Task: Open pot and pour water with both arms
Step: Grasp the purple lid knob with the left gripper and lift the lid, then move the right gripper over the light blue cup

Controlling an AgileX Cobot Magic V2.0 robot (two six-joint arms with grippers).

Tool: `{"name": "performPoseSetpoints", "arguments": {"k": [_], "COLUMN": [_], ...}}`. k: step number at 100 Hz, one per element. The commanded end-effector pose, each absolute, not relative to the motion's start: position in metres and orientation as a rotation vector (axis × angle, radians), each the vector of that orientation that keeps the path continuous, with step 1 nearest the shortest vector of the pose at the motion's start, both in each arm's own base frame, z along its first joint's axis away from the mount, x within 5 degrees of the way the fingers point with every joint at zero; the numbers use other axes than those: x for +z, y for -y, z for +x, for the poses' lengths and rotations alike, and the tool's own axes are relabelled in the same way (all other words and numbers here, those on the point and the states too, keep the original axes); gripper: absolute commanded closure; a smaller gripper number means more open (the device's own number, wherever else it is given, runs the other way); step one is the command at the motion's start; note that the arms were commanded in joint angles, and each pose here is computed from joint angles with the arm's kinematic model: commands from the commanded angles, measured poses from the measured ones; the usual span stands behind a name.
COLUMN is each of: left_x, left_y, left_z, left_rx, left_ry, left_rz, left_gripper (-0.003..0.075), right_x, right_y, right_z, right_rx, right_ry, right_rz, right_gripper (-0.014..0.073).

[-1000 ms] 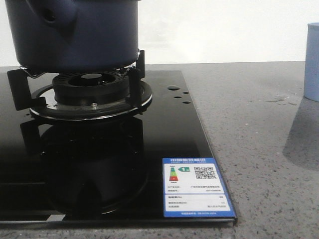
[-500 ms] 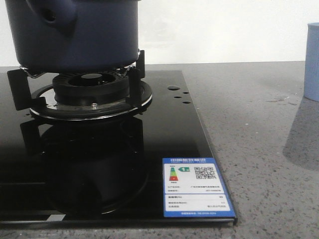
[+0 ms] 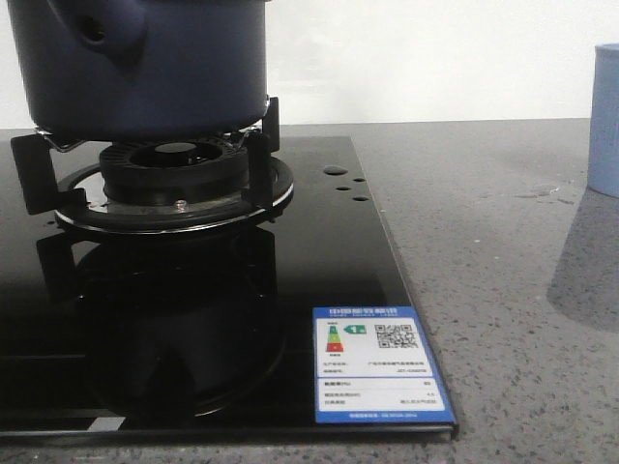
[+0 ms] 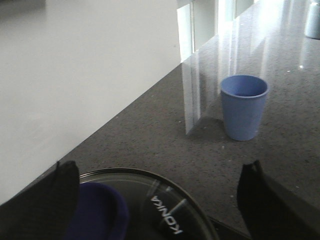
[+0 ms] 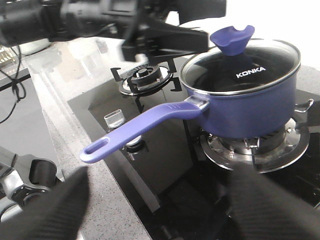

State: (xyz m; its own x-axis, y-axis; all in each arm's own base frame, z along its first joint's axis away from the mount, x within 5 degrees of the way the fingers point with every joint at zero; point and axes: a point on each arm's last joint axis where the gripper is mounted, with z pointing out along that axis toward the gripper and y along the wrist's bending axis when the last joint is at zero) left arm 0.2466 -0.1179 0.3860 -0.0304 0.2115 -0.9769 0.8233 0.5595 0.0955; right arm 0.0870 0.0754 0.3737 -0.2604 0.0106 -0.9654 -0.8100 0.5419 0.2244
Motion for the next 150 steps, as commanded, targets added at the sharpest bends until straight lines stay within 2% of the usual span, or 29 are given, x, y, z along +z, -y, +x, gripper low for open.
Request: {"name": "performPoseSetpoints", "arguments": {"k": [1,32,51,84,99,124,138,150], "left_x": [0.402,0.379,0.37,0.36,0.348,0.342,0.343,0.349], "left_y": [0.117,0.112,0.097,0.108,0.12,0.124,0.127,0.127], "left_z": [0.253,0.294,0.318,0.321,0.321,0.322,0.318,0.313], "left_rx": [-0.587,-0.502,-0.554,-0.608,-0.71,-0.749,-0.8,-0.819], "left_ry": [-1.523,-1.619,-1.663,-1.65,-1.657,-1.658,-1.639,-1.613], "left_rz": [0.824,0.752,0.619,0.725,0.798,0.826,0.863,0.872], "left_gripper": [0.0118,0.0118,0.0118,0.0118,0.0129,0.0219,0.0315,0.0398], "right_x": [0.388,0.388,0.388,0.388,0.388,0.388,0.388,0.389], "right_y": [-0.076,-0.076,-0.076,-0.077,-0.077,-0.077,-0.077,-0.077], "right_z": [0.088,0.088,0.088,0.088,0.088,0.087,0.088,0.088], "right_rx": [0.939,0.942,0.938,0.943,0.945,0.946,0.945,0.938], "right_ry": [-1.583,-1.584,-1.583,-1.577,-1.576,-1.577,-1.576,-1.576], "right_rz": [-0.655,-0.659,-0.654,-0.658,-0.66,-0.661,-0.659,-0.65], "right_gripper": [-0.0006,-0.0006,-0.0006,-0.0006,-0.0006,-0.0006,-0.0002,0.0046]}}
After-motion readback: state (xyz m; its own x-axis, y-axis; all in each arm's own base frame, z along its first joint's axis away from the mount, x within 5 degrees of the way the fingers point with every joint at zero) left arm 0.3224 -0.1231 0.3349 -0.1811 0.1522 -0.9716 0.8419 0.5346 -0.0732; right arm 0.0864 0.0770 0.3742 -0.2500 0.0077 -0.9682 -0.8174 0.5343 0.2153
